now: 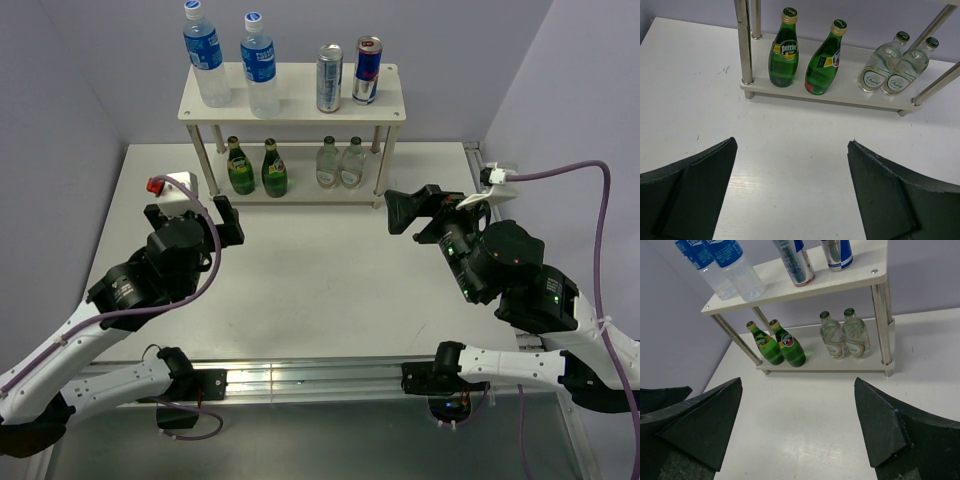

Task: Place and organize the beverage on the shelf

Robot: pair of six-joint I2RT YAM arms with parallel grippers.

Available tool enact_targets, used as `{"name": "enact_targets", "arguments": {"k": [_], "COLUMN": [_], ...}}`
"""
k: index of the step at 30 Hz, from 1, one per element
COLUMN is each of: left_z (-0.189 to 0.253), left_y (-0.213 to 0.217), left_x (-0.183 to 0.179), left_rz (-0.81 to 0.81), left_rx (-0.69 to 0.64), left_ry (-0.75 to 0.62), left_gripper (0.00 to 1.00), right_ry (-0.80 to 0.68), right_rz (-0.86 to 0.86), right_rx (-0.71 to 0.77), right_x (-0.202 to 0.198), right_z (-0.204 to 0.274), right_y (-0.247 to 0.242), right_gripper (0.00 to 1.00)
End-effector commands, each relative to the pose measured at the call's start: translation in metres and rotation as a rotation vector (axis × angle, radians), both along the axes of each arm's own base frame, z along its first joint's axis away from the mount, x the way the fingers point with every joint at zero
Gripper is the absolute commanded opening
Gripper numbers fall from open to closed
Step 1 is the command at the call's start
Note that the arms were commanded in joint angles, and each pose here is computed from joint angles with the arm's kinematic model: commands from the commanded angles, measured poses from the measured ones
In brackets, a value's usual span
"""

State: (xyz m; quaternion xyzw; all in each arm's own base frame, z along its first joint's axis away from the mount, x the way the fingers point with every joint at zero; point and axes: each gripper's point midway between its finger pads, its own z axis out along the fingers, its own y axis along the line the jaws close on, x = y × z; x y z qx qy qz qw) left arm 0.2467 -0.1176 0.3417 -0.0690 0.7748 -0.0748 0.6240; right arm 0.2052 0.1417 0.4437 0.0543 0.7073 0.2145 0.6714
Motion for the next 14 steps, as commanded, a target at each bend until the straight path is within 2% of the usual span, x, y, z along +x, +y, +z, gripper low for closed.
{"name": "enact_targets", "arguments": {"k": [1, 14], "left_z": [0.007, -0.001], "left_y": [0.004, 0.012], "left_x": [-0.004, -0.003], "left_rz": [-0.008, 0.044], "left_rx": [-0.016, 0.01], "left_ry": [-0.026, -0.012], "left_gripper": [0.99, 0.99], "right_ry": [-0.01, -0.037], "right_rz": [0.027, 0.095], "right_rx": [0.011, -0.023], "right_x": [-0.003, -0.006], "right_z": [0.01, 0.009], "right_y": [0.0, 0.013], "right_gripper": [1.0, 1.0]}}
